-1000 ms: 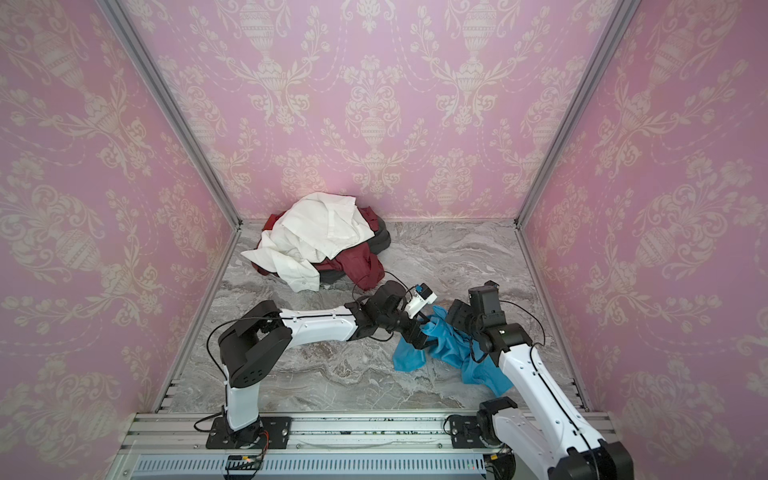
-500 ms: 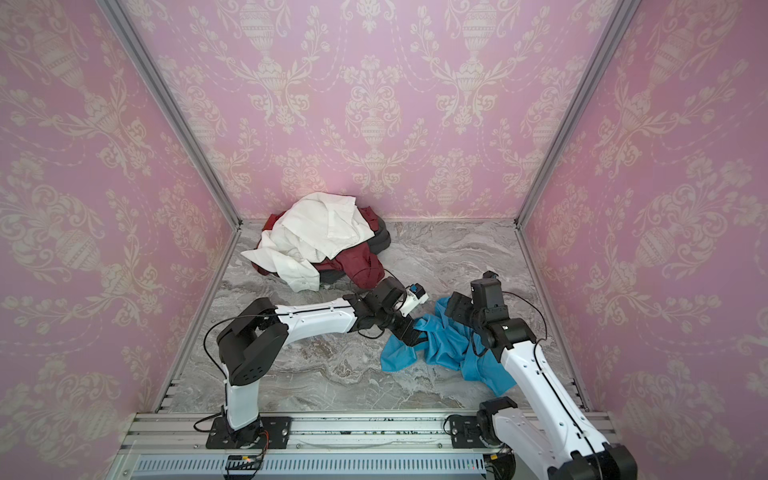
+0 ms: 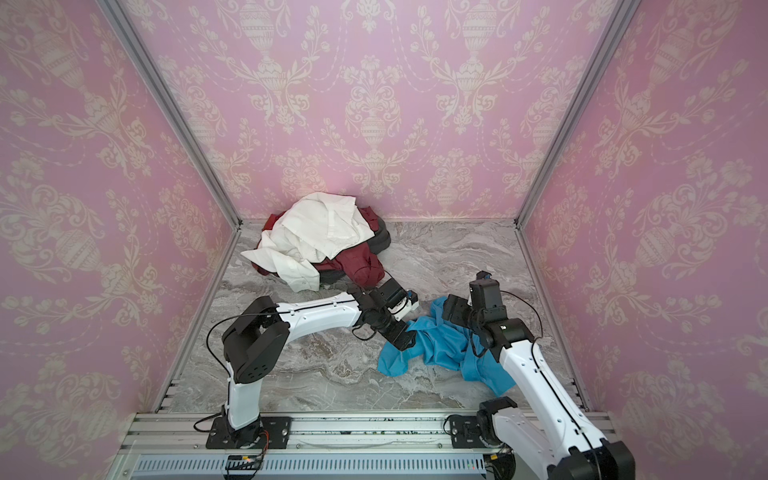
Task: Pick out a specific cloth from the pile
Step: 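Lower the turquoise cloth onto the table and release it, then pull both grippers back from the turquoise cloth toward the robot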
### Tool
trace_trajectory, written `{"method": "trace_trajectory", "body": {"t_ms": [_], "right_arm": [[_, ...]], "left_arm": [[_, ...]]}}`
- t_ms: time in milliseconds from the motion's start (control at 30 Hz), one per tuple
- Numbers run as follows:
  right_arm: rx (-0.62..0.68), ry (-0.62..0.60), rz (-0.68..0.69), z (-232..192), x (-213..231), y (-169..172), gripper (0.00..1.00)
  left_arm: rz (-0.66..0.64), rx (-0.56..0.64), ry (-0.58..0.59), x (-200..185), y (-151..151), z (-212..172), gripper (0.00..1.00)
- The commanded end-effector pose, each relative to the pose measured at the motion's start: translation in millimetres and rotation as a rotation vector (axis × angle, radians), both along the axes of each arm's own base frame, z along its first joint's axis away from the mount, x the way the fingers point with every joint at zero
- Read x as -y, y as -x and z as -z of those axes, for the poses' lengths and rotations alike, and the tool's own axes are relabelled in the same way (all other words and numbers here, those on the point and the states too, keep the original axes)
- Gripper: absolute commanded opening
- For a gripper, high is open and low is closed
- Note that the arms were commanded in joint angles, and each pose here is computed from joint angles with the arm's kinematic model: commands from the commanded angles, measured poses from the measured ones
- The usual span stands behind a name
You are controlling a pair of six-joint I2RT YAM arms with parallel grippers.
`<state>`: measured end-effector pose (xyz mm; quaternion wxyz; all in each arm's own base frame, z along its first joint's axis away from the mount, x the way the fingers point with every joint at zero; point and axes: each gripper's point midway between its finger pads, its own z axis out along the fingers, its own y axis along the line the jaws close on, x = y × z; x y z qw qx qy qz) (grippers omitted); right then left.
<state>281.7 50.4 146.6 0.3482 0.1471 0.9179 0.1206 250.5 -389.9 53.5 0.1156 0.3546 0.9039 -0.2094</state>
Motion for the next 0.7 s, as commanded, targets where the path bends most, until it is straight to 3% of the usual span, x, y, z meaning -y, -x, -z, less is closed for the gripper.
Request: {"method": "trace_trajectory", "body": {"t_ms": [0,267,433,667], "right_arm": [[0.027,0.004,-0.049,-4.9,-6.7,-0.1,0.91],[0.045,0.017,-0.06,-11.9,-7.3,1.4,0.91],[0.049,0.029,-0.06,-10.4,-7.0,5.1,0.91],[0.053,0.138,-0.093,-12.6,-17.9,11.3,0.93]], "left_arm": [[0.028,0.061,-0.038,-5.9,3.9,-18.7,0.97],[0.083,0.072,-0.079,-8.3,23.0,-22.5,0.98],[0.081,0.116,-0.004,-6.0,24.4,-47.4,0.98],[0.079,0.17,0.101,-3.5,25.7,-81.7,0.98]]}}
